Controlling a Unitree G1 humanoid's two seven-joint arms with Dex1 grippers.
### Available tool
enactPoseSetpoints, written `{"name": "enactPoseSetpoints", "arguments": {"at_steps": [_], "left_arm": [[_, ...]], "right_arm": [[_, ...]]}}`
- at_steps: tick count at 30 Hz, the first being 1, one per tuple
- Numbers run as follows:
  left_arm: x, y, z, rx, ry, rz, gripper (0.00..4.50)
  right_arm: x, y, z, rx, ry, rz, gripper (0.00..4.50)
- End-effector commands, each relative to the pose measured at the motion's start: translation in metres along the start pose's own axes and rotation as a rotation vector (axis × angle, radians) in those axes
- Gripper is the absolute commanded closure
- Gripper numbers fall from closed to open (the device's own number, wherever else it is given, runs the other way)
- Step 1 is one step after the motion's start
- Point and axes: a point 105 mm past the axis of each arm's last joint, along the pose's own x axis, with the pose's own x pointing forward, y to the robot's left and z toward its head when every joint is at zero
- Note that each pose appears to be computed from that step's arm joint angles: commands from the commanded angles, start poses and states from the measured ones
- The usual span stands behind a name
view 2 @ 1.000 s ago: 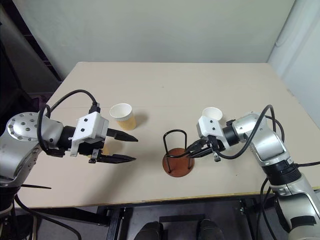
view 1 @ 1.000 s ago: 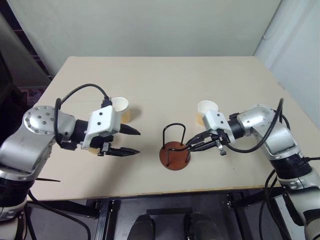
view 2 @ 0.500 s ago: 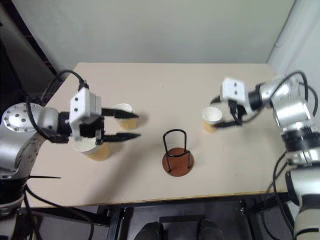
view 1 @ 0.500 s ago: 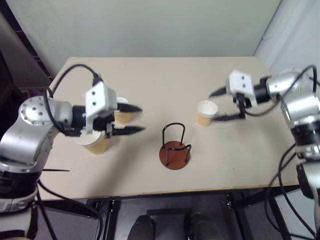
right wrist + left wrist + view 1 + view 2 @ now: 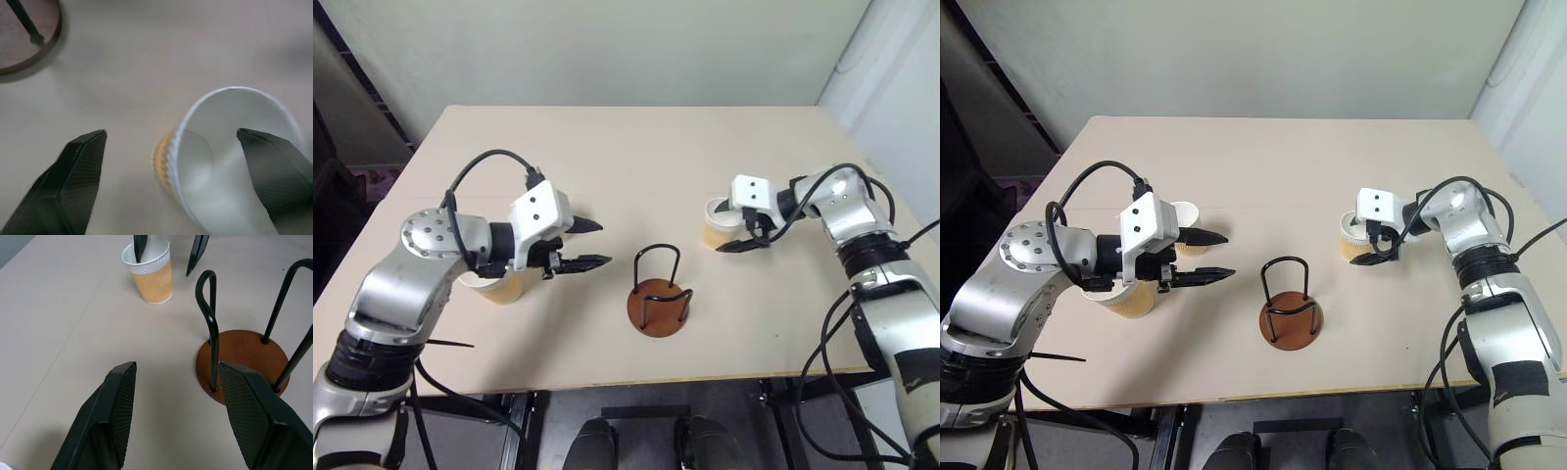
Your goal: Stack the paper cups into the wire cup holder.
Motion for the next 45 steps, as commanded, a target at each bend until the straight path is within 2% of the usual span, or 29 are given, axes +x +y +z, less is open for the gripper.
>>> {"name": "enactPoseSetpoints", "arguments": {"at_steps": [1, 8, 10, 13, 17, 20, 23, 27, 39, 42, 45], "left_arm": [[-0.011, 0.000, 0.016, 0.053, -0.030, 0.007, 1.64], [-0.018, -0.003, 0.024, 0.054, -0.070, -0.038, 1.64], [-0.020, -0.003, 0.028, 0.059, -0.086, -0.041, 1.64], [-0.031, -0.003, 0.036, 0.082, -0.106, -0.061, 1.64], [-0.059, -0.003, 0.043, 0.095, -0.099, -0.070, 1.64], [-0.077, -0.009, 0.034, 0.060, -0.046, -0.109, 1.64], [-0.083, -0.023, 0.013, 0.017, 0.053, -0.187, 1.64], [-0.080, -0.028, 0.006, 0.024, 0.079, -0.211, 1.64], [-0.083, -0.030, 0.012, 0.026, 0.059, -0.182, 1.64], [-0.089, -0.026, 0.015, 0.025, 0.056, -0.153, 1.64], [-0.093, -0.025, 0.014, 0.020, 0.062, -0.134, 1.64]], "right_arm": [[-0.003, -0.008, 0.013, -0.046, -0.022, -0.023, 1.33], [-0.014, -0.006, 0.018, -0.055, -0.056, 0.000, 3.95], [-0.022, -0.005, 0.023, -0.056, -0.089, 0.007, 4.48], [-0.051, -0.006, 0.047, -0.075, -0.181, 0.018, 4.48], [-0.099, 0.012, 0.103, -0.095, -0.396, 0.085, 4.48], [-0.106, 0.041, 0.136, -0.120, -0.507, 0.199, 4.48], [-0.096, 0.058, 0.156, -0.101, -0.594, 0.274, 4.48], [-0.069, 0.076, 0.158, -0.118, -0.569, 0.336, 4.48], [-0.039, 0.085, 0.146, -0.156, -0.459, 0.364, 4.48], [-0.033, 0.084, 0.142, -0.165, -0.427, 0.359, 3.90], [-0.032, 0.083, 0.143, -0.171, -0.427, 0.355, 2.88]]}}
